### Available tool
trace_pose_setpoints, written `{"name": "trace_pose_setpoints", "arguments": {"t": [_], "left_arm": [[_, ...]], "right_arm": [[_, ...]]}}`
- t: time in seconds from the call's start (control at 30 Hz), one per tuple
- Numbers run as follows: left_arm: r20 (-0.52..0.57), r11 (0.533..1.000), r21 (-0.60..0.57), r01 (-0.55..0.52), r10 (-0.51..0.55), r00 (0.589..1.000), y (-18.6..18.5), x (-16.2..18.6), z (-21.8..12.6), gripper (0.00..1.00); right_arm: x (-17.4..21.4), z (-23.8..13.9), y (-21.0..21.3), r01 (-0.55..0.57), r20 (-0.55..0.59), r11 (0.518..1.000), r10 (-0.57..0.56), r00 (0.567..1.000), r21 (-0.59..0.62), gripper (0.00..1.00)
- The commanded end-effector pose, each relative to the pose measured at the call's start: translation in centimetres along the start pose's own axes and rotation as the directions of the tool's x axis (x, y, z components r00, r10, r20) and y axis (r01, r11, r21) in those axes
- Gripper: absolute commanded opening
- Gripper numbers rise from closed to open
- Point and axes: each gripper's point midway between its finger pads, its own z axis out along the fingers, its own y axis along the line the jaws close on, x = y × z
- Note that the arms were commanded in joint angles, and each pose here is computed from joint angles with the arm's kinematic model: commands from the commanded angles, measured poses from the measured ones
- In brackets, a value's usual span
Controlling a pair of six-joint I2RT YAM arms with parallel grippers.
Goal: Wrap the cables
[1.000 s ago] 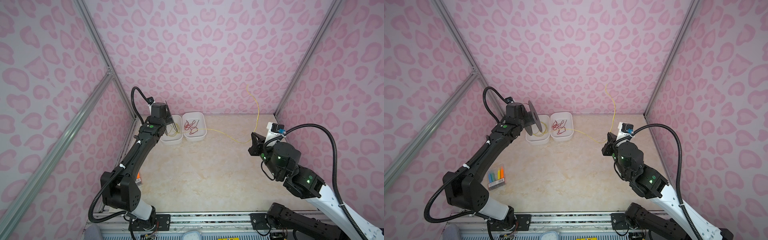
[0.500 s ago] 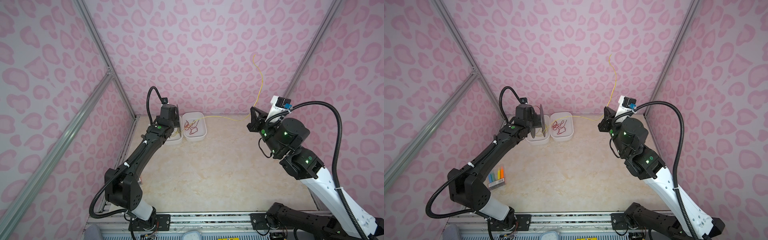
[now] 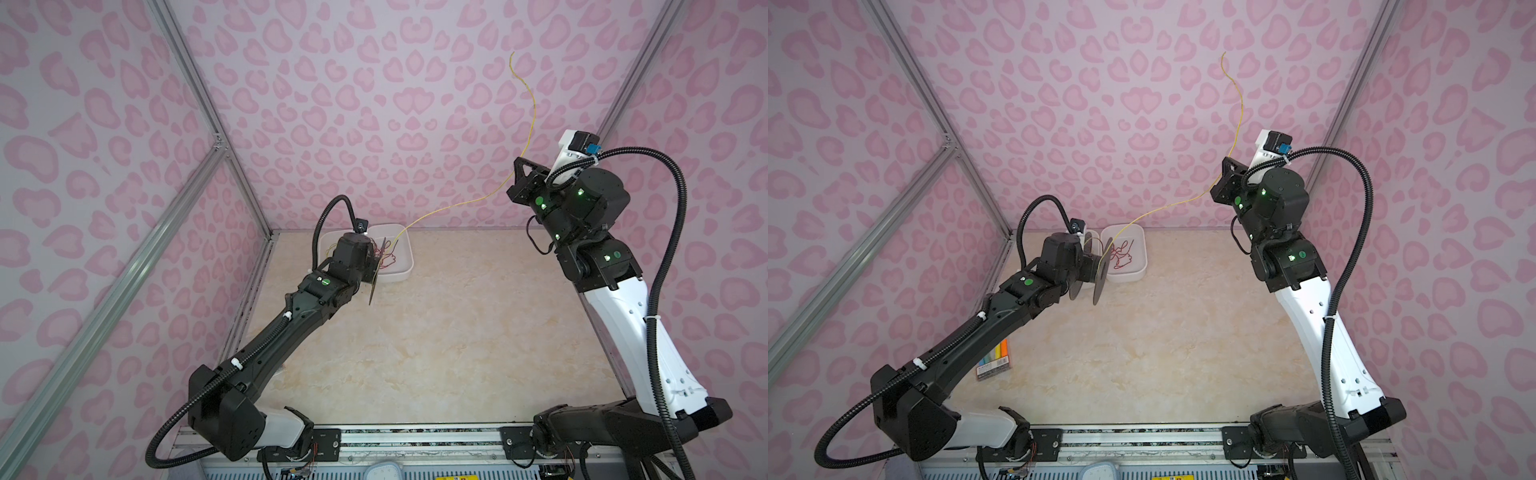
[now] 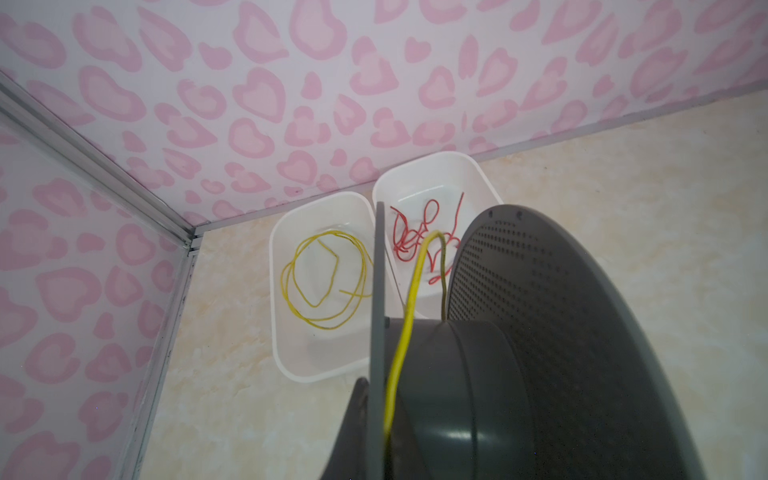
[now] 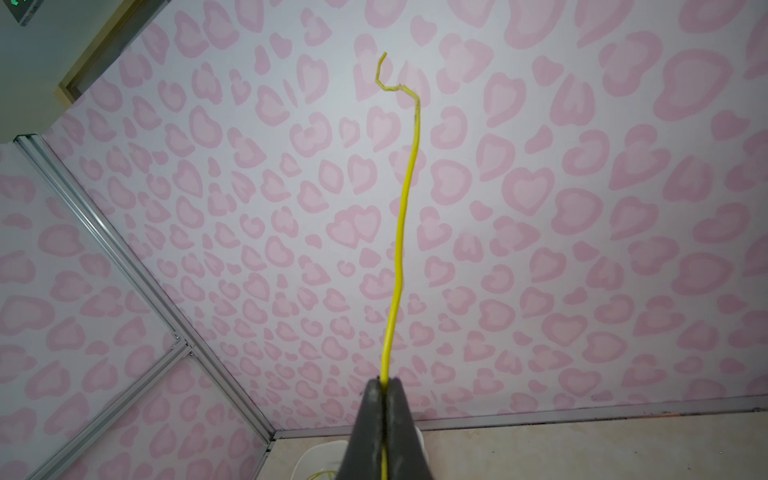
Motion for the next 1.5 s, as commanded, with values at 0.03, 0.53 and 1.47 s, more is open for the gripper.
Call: {"name": "trace_pose_setpoints", "arguments": {"t": [0.03,0.53,1.47], "left_arm": [[0.021,0.998,0.029,-0.051,0.05,0.999,-1.2,0.7,-2.1,0.04],[0.01,0.951,0.23,-0.208,0.212,0.977,-7.8,7.1,-6.2,0.04],[0.137,0.896,0.421,-0.142,0.093,0.986,-7.5,6.4,-13.1,0.04]], "right_arm": [[-1.6,0.8,-1.7,-0.023,0.02,1.0,0.022,1.0,0.004,0.0],[-2.0,1.8,-12.7,-0.182,0.104,0.978,0.171,0.98,0.107,0.0],[10.9,2.9,-29.9,-0.381,0.116,0.85,0.365,0.924,0.364,0.0]]}}
